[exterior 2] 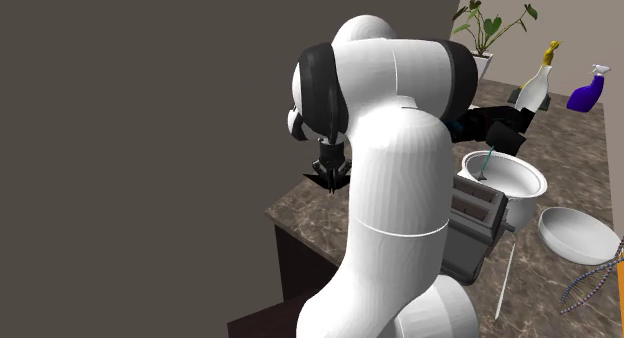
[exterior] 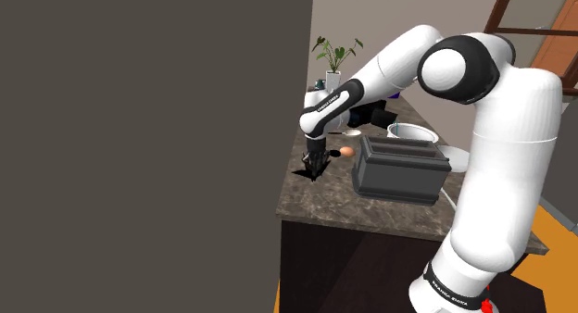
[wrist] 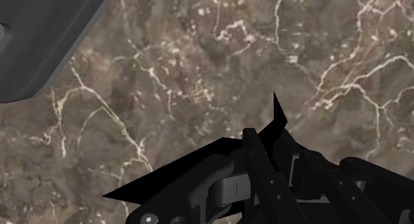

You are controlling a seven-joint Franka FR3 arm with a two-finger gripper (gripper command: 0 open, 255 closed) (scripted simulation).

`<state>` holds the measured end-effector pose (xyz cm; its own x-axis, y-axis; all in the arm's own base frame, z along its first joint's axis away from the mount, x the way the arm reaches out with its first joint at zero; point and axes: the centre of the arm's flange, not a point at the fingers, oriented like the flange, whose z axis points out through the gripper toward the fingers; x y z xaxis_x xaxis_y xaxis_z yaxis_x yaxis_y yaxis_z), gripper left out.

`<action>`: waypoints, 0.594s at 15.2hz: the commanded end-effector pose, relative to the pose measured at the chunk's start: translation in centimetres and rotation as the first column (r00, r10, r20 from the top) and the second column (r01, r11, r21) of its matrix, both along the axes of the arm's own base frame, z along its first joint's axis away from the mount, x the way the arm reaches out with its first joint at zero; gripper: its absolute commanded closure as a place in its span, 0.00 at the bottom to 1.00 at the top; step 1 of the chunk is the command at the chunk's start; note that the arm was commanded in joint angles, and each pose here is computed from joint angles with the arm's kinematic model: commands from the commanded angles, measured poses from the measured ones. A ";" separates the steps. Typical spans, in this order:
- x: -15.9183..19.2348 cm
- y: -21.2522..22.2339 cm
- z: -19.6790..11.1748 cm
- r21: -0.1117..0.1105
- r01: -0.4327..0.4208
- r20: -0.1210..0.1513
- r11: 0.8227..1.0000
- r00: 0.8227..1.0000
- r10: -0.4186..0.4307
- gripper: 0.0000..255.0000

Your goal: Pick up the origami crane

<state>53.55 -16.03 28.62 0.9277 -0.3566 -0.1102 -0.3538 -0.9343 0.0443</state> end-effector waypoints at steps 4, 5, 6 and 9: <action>0.0 0.0 2.4 0.000 0.000 0.000 1.000 1.000 0.000 1.00; 0.0 0.0 2.9 0.000 0.000 0.000 1.000 1.000 0.000 1.00; 0.0 0.0 3.4 0.000 0.000 0.000 1.000 1.000 0.000 1.00; 0.0 0.0 5.0 0.000 0.000 0.000 1.000 1.000 0.000 1.00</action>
<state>53.49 -15.99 33.09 0.9277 -0.3567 -0.1100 -0.3539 -0.9342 0.0442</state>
